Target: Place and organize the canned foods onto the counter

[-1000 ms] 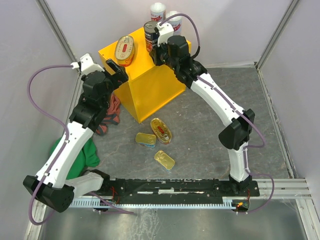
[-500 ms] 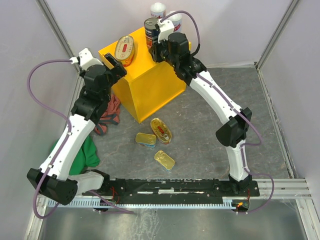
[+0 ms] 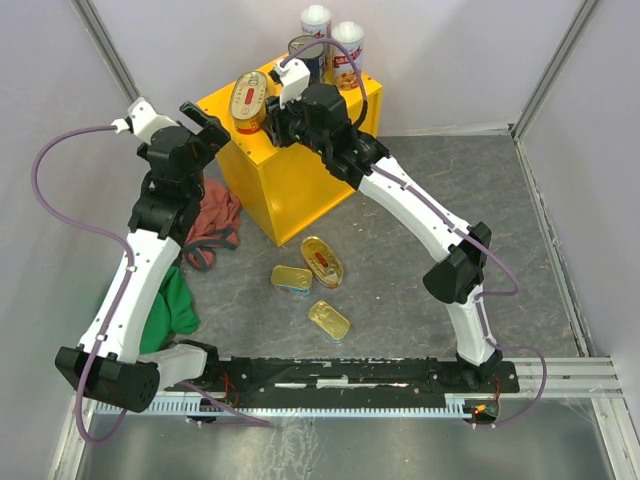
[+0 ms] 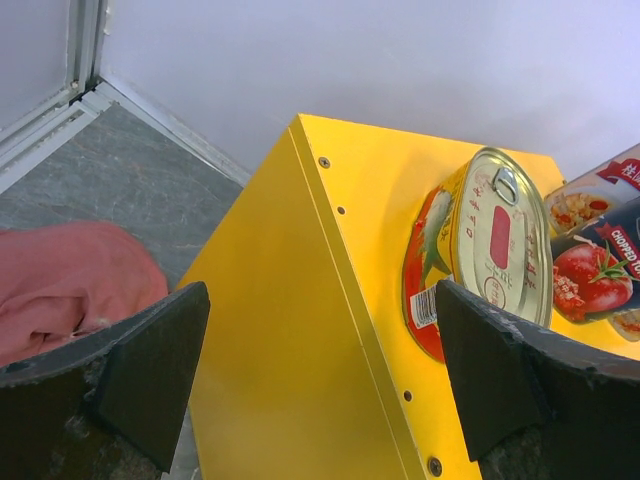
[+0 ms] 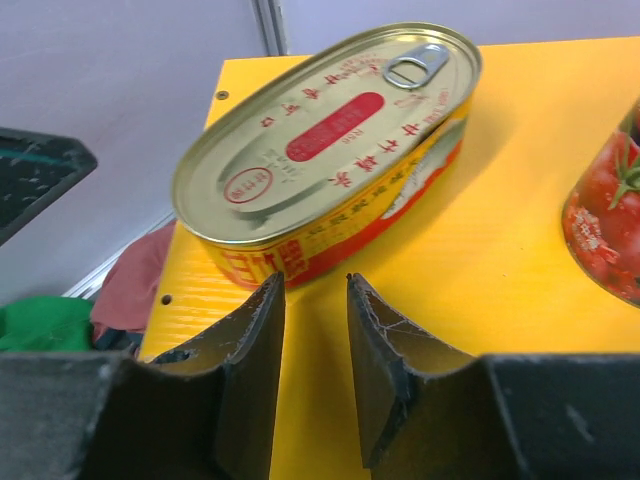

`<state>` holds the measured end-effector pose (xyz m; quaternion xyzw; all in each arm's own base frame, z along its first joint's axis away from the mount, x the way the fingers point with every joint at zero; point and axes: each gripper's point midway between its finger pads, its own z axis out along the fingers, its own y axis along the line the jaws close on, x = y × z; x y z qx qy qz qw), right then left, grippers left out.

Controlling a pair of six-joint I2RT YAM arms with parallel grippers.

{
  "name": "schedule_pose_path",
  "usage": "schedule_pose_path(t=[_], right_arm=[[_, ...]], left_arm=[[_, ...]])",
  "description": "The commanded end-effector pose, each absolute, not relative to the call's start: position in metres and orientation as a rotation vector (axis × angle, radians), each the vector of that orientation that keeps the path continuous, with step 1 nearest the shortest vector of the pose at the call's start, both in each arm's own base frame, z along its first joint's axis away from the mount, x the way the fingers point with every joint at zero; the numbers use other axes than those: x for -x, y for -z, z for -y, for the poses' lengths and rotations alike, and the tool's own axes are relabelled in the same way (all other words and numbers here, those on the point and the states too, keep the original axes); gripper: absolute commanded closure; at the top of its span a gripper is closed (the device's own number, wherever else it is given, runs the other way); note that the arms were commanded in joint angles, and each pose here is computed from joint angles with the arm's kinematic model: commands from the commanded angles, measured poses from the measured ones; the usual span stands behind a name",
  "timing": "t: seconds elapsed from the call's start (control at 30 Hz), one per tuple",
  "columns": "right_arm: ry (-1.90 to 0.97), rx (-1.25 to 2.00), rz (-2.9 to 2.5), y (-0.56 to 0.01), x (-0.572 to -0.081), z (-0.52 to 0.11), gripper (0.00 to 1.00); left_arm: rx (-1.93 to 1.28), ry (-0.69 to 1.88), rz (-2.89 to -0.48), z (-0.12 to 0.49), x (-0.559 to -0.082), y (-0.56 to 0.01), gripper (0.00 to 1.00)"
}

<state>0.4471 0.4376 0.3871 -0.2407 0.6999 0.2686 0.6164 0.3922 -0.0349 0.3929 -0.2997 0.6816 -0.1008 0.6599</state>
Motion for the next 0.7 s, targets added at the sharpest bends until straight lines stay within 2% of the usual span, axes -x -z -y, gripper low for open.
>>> schedule_pose_path(t=[0.0,0.67], right_arm=[[-0.647,0.531,-1.493,-0.444,-0.431,-0.432,0.61],[-0.711,0.552,-1.503,-0.423,-0.437,-0.473,0.59]], left_arm=[[0.717,0.344,-1.401,0.031,-0.386,-0.441,0.00],[0.784,0.385,-1.362,0.025,-0.389,-0.443,0.00]])
